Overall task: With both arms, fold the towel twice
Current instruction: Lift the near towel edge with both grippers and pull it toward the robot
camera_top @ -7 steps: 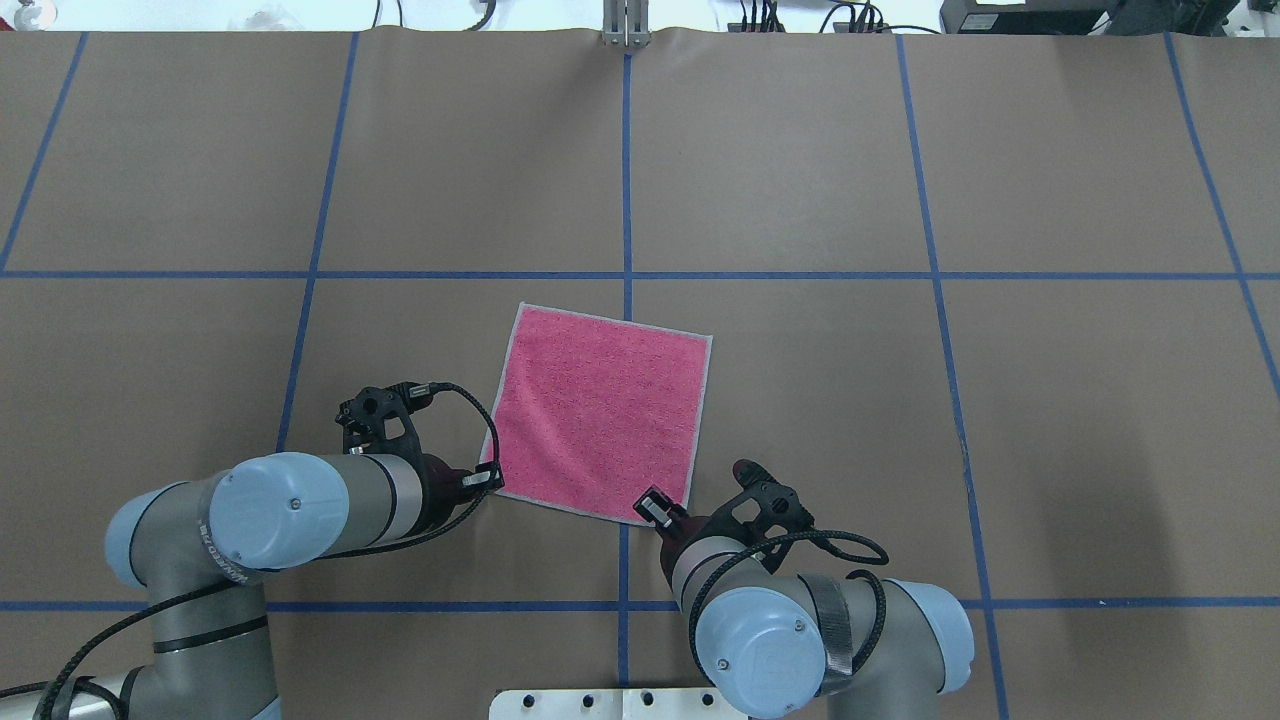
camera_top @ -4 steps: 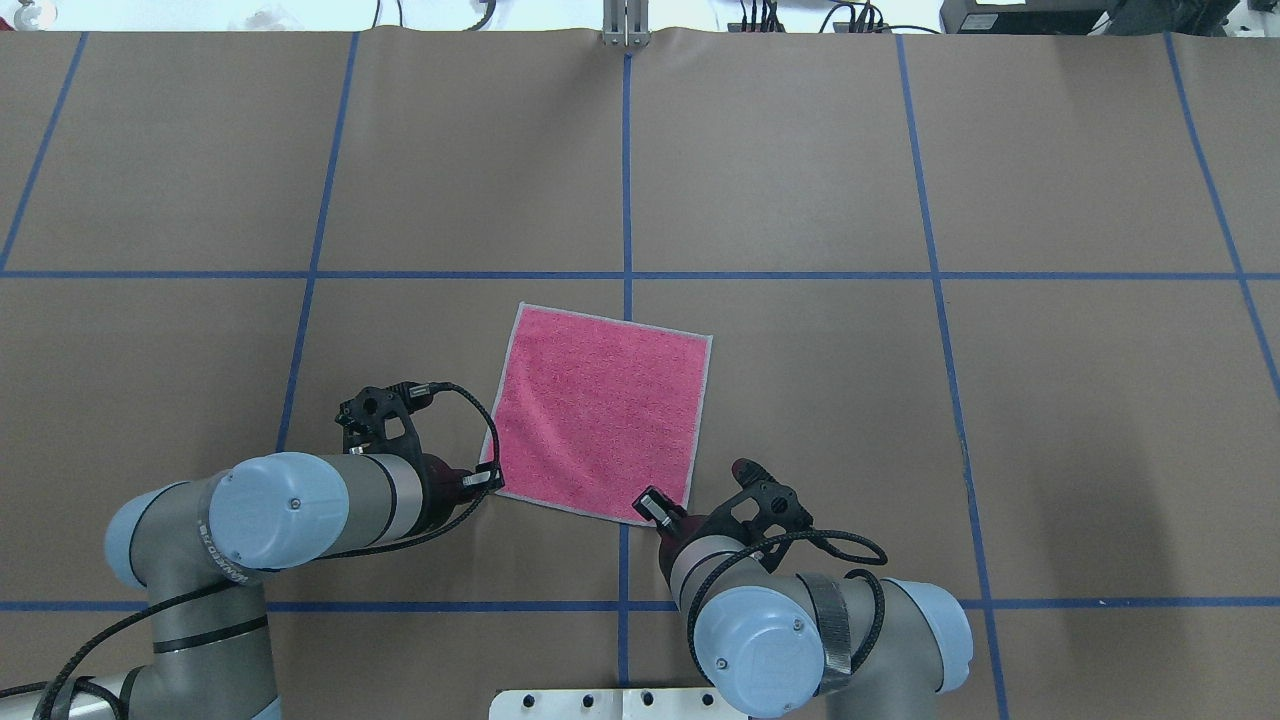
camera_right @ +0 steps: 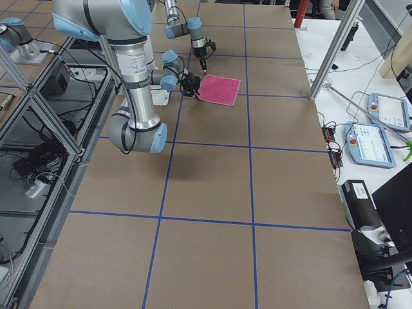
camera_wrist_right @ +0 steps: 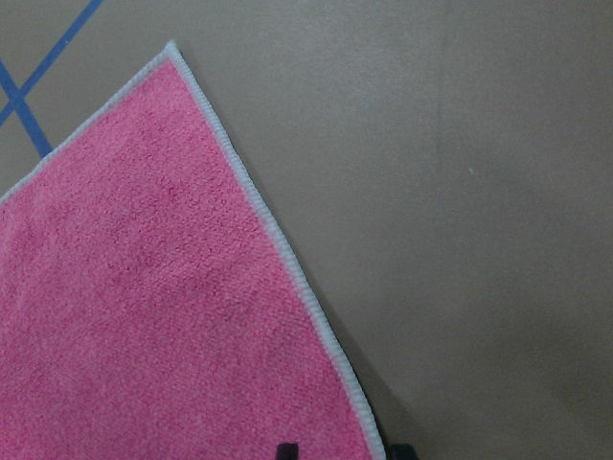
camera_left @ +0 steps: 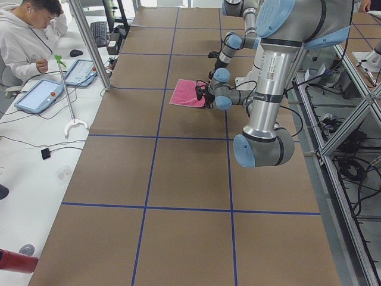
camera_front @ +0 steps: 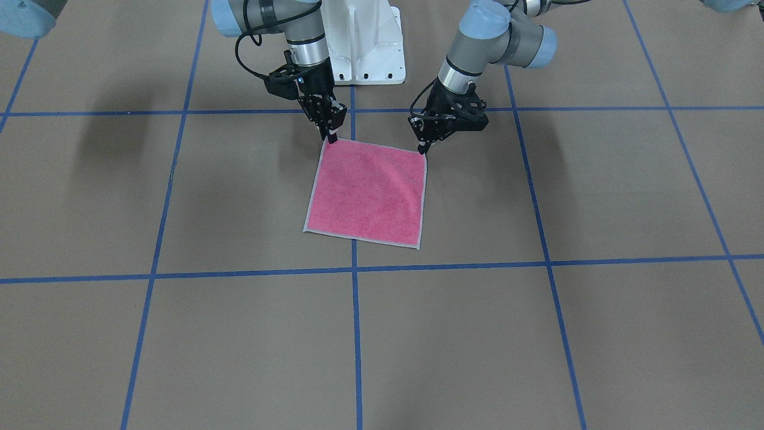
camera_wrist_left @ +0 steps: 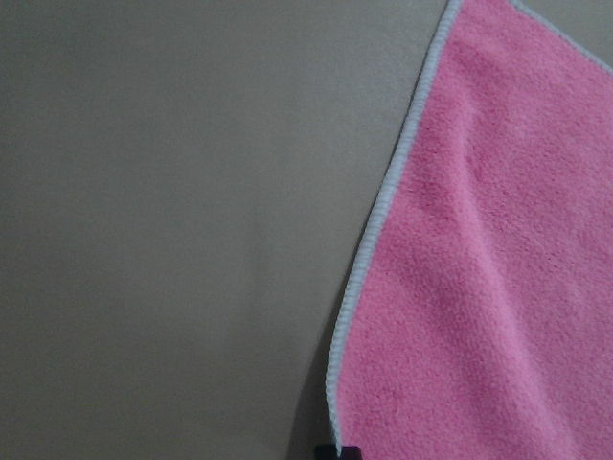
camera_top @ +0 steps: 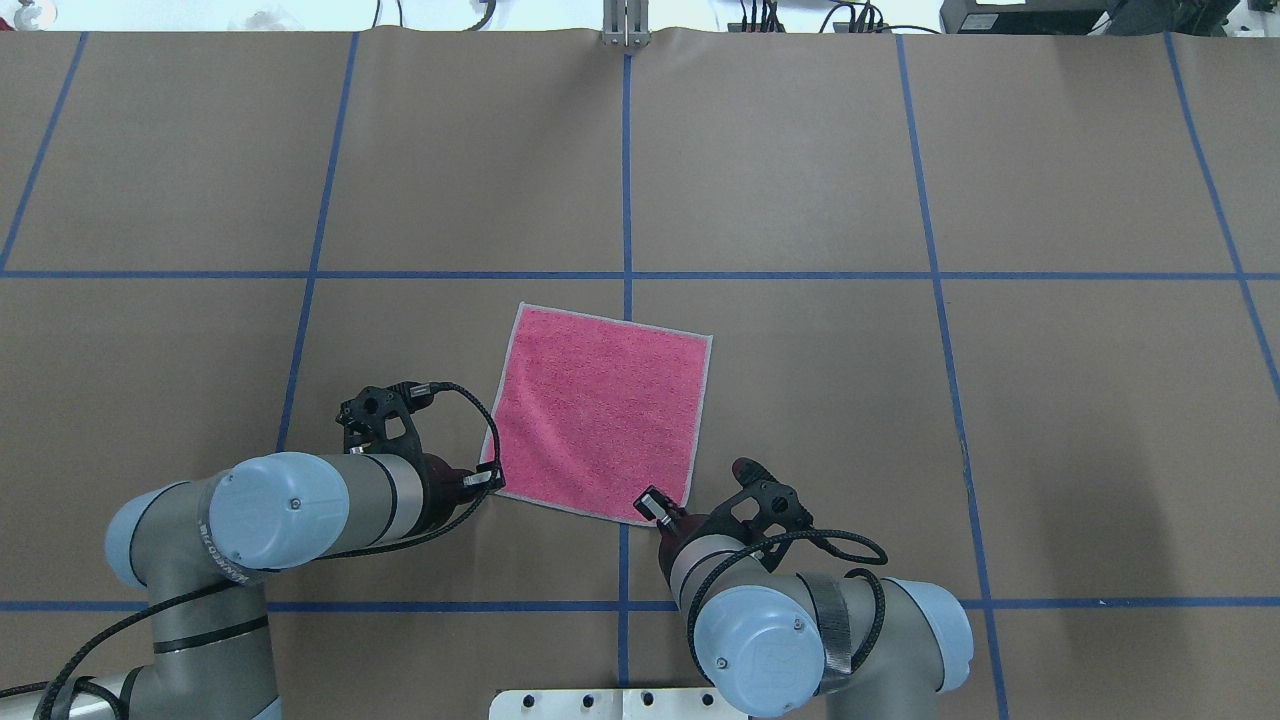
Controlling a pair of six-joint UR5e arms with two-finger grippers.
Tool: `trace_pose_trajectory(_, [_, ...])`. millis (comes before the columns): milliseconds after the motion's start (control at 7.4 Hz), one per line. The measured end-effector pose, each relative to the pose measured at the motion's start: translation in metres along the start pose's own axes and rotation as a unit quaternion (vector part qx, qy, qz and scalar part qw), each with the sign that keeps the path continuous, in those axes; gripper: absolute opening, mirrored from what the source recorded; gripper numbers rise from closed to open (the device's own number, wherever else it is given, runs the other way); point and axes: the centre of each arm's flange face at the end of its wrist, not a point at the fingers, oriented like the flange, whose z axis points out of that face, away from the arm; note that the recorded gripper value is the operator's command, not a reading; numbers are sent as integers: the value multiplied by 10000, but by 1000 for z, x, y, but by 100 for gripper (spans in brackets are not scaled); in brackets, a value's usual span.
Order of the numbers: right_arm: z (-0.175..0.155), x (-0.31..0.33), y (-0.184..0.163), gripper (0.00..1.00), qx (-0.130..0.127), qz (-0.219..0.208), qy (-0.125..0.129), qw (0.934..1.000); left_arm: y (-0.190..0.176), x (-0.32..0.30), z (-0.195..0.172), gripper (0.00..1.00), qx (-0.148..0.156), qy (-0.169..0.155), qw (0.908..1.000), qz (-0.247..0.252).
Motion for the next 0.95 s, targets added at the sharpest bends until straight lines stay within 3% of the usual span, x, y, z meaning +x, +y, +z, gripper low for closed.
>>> trace_pose_trajectory(405, [-10,-5,-11,0,-2,56,-94,9999,1,6,-6,0,-12,78,10000,2])
trace_pose_trajectory(946, [-60,-2,-56,0,-111,151,-357,9992,4,23,-43,0,-136,406,9991,11])
